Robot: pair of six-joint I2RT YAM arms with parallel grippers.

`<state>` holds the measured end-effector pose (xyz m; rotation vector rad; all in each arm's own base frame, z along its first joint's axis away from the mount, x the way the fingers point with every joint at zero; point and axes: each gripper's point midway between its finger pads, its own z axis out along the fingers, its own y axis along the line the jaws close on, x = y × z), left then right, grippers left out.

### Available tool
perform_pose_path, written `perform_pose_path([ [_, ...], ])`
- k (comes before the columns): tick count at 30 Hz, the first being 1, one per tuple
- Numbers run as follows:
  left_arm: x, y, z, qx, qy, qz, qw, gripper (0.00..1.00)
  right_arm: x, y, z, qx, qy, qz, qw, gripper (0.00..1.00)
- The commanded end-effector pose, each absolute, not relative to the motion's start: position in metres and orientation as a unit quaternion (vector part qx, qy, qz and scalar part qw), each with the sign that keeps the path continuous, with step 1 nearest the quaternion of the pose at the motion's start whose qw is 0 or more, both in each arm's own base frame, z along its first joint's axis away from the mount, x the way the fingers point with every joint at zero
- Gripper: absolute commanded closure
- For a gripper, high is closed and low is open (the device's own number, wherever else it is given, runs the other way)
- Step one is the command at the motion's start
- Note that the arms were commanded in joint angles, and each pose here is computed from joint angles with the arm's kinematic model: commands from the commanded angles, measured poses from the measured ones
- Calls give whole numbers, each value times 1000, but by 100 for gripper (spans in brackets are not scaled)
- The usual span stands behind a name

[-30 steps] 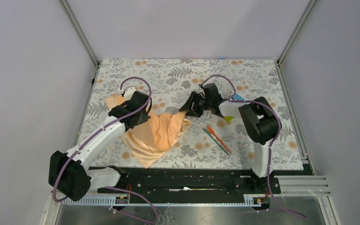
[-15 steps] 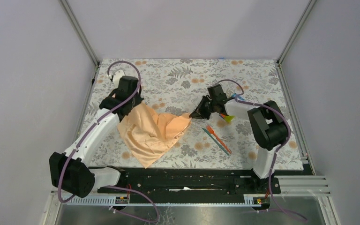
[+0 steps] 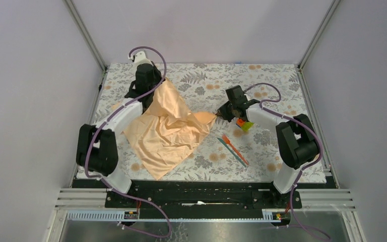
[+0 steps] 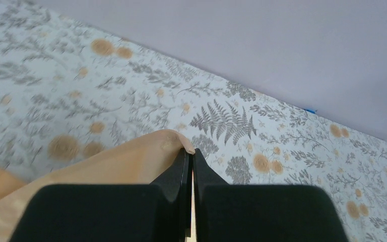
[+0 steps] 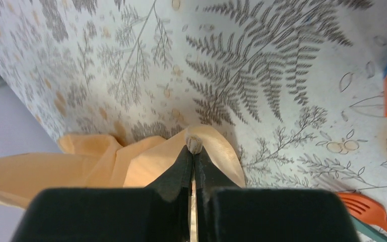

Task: Fold the napkin into a case and place the utensils inside
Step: Flatten out the crumpled napkin at the center of the board.

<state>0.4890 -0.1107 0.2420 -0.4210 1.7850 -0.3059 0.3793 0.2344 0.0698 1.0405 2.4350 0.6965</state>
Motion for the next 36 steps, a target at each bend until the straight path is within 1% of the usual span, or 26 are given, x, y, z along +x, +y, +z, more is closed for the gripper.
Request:
perform_pose_path([
  [1, 533, -127, 303, -118, 692, -169, 692, 100, 414, 208, 84, 439, 827, 214, 279, 100],
  [4, 552, -130, 291, -111, 689, -169, 696, 100, 426, 204, 84, 450, 817, 205, 298, 100],
  [8, 573, -141, 287, -82, 671, -179, 715, 100, 433, 205, 76, 464, 811, 199, 297, 100],
  [16, 620, -151, 272, -61, 636, -175, 749, 100, 458, 195, 70, 490, 782, 180, 340, 100],
  [19, 638, -146, 259, -67, 626, -161, 760, 100, 474, 192, 66, 502, 760, 178, 373, 100],
  [23, 661, -135, 242, -92, 623, -139, 764, 100, 502, 189, 75, 496, 730, 183, 434, 100],
  [29, 674, -106, 217, -158, 616, -123, 762, 100, 523, 181, 76, 503, 697, 161, 484, 93],
  [32, 677, -87, 211, -187, 604, -124, 765, 100, 539, 182, 75, 492, 695, 150, 502, 92],
  [34, 683, -75, 209, -204, 601, -134, 761, 100, 551, 186, 81, 466, 705, 138, 516, 86],
  [35, 689, -73, 211, -206, 606, -151, 753, 98, 556, 190, 86, 439, 720, 134, 521, 82],
  [36, 693, -71, 209, -208, 615, -165, 743, 85, 559, 194, 92, 406, 738, 129, 524, 74],
])
